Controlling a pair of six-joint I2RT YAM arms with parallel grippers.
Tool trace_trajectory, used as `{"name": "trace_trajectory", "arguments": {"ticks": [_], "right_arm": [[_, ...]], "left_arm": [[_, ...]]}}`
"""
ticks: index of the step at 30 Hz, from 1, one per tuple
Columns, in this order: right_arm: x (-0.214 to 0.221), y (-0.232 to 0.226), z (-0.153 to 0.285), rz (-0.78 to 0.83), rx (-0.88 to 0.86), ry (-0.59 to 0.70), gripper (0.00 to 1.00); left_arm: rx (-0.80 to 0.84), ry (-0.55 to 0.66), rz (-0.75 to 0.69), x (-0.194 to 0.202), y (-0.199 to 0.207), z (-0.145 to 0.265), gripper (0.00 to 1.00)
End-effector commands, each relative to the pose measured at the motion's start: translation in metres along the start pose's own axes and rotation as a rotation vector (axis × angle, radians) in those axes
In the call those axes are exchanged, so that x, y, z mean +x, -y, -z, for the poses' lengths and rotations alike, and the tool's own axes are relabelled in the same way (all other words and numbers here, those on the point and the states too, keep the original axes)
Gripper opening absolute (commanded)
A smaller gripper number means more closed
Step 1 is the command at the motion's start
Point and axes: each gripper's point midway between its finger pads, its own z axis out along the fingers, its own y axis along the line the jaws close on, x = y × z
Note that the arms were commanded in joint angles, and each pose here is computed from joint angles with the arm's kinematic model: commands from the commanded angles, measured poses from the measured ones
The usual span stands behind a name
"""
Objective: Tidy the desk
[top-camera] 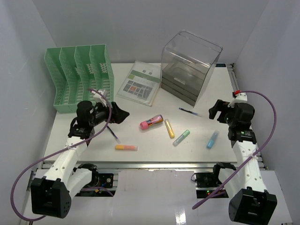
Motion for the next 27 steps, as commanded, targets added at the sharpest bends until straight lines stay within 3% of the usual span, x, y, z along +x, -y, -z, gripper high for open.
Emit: {"name": "trace_trajectory", "arguments": {"ticks": [1, 7, 11, 15, 18, 27], "right_arm": [[-0.016, -0.034, 0.009, 0.063, -0.192, 0.036, 0.90], [0.003, -0.073, 0.032, 0.380, -0.491, 0.121, 0.90], [0.011, -0.078, 0.037, 0.452, -0.537, 0.144, 0.90], [0.028, -0.095, 0.048, 0.524, -0.695, 0.115, 0.90], [0.021, -0.095, 0.051, 0.599, -0.694, 0.145, 0.90], [0.017, -0.092, 0.051, 0.569, -0.666, 0.147, 0.90]], "left_arm": [[0.045, -0.023, 0.040, -0.006, 0.009, -0.014, 0.98], [-0.015, -0.097, 0.018, -0.011, 0.016, -0.054, 0.98], [-0.083, -0.150, -0.011, -0.021, 0.011, -0.085, 0.98], [-0.162, -0.200, -0.084, -0.030, 0.007, -0.124, 0.97], [-0.245, -0.245, -0.131, -0.026, -0.003, -0.153, 0.94], [-0.415, -0.340, -0.270, 0.011, -0.033, -0.221, 0.90]]}}
